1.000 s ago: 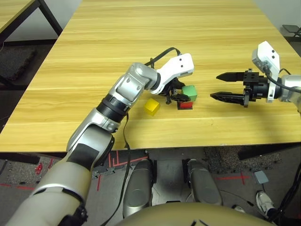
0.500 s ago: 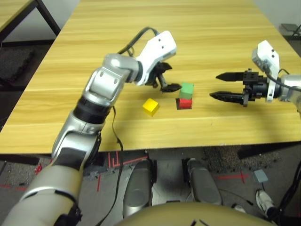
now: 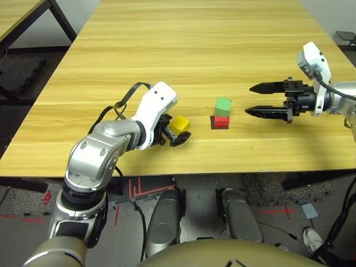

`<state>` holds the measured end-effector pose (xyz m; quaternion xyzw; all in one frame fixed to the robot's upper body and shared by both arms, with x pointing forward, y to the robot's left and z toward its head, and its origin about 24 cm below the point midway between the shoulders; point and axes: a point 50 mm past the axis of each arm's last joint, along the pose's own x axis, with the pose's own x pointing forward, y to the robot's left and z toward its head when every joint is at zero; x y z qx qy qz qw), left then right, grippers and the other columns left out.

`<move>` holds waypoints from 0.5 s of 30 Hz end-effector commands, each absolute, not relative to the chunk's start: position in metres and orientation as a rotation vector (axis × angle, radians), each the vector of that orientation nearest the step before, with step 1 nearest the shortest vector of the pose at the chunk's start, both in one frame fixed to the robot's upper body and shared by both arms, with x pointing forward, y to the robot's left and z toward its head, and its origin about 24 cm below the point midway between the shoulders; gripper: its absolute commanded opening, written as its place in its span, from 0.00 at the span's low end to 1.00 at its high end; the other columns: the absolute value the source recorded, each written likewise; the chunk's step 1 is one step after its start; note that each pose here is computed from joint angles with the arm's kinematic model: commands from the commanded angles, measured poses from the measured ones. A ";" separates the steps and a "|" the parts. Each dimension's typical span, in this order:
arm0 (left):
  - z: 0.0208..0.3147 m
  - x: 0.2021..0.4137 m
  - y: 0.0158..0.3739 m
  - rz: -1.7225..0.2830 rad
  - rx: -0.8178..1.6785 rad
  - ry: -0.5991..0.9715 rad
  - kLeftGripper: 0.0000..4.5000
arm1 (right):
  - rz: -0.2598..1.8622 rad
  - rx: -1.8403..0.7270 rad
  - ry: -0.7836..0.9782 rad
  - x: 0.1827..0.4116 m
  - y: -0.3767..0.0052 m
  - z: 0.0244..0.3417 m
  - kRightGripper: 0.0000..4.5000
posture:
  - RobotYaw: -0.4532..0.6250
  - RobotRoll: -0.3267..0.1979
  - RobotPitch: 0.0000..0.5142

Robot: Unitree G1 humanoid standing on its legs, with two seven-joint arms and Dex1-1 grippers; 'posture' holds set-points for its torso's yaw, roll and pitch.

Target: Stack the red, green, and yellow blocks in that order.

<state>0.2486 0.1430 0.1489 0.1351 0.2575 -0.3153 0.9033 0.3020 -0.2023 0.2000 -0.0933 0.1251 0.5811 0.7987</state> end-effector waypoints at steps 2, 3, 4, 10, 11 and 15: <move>0.141 0.255 0.146 -0.619 0.297 0.546 0.99 | 1.262 -0.214 0.267 0.304 -0.198 0.201 1.00 | 0.68 0.40 0.22; 0.140 0.255 0.145 -0.620 0.300 0.552 0.99 | 1.262 -0.213 0.266 0.304 -0.198 0.201 1.00 | 0.68 0.40 0.22; 0.138 0.256 0.145 -0.622 0.302 0.563 0.99 | 1.262 -0.213 0.267 0.304 -0.199 0.201 1.00 | 0.67 0.40 0.22; 0.121 0.255 0.146 -0.615 0.302 0.616 0.99 | 1.252 -0.213 0.267 0.302 -0.200 0.201 1.00 | 0.66 0.40 0.22; 0.118 0.254 0.147 -0.613 0.298 0.627 0.99 | 1.251 -0.212 0.266 0.302 -0.200 0.201 1.00 | 0.65 0.40 0.23; 0.112 0.257 0.148 -0.578 0.258 0.626 0.87 | 1.246 -0.208 0.264 0.301 -0.200 0.200 1.00 | 0.65 0.41 0.23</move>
